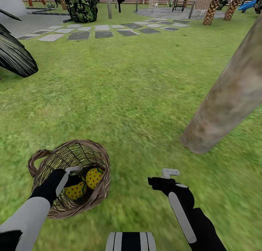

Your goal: Take the three Easter eggs out of the wicker basket on the lawn in the garden, then place them on the lawn next to a single tree (choose any tree) so that all three eggs are next to the same tree and none are left in the basket.

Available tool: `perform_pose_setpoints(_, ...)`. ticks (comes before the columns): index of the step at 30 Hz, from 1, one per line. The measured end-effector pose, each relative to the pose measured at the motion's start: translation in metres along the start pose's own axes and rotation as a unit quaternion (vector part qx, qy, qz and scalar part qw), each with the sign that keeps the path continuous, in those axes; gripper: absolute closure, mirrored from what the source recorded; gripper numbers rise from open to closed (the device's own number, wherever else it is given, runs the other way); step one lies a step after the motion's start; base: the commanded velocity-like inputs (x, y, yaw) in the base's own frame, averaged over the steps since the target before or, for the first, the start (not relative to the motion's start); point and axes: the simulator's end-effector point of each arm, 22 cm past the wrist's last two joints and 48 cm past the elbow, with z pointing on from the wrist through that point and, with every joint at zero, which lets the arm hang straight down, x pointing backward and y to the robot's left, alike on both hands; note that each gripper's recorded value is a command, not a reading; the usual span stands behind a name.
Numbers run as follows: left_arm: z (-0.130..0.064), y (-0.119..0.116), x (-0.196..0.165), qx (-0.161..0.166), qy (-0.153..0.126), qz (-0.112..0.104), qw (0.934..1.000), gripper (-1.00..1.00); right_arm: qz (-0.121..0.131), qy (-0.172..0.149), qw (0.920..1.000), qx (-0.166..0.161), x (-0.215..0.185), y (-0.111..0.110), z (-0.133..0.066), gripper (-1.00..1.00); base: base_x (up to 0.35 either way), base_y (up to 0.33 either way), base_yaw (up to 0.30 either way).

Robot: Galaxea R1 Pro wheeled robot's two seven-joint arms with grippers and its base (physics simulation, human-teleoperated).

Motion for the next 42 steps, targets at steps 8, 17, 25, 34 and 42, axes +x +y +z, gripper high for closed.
perform_pose_setpoints(8, 0.008, 0.0, 0.007, -0.001, 0.009, 0.001, 1.0, -1.0, 0.001, 0.008, 1.0, 0.001, 0.007, -0.002, 0.006, -1.0, 0.0, 0.0, 0.0)
perform_pose_setpoints(17, 0.012, 0.0, 0.011, -0.002, 0.013, 0.001, 0.9999, -1.0, 0.001, 0.012, 0.9999, 0.001, 0.01, -0.002, 0.009, -1.0, 0.0, 0.0, 0.0)
perform_pose_setpoints(25, 0.016, -0.002, 0.013, 0.001, 0.017, -0.003, 0.9999, -1.0, 0.002, 0.015, 0.9999, 0.002, 0.013, -0.003, 0.012, -1.0, 0.0, 0.0, 0.0)
perform_pose_setpoints(34, 0.018, -0.001, 0.017, 0.001, 0.021, -0.002, 0.9998, -1.0, 0.002, 0.018, 0.9998, 0.002, 0.015, -0.003, 0.013, -1.0, 0.0, 0.0, 0.0)
perform_pose_setpoints(42, 0.022, -0.001, 0.018, 0.002, 0.023, -0.004, 0.9997, -1.0, 0.003, 0.023, 0.9997, 0.003, 0.02, -0.004, 0.017, -1.0, 0.0, 0.0, 0.0)
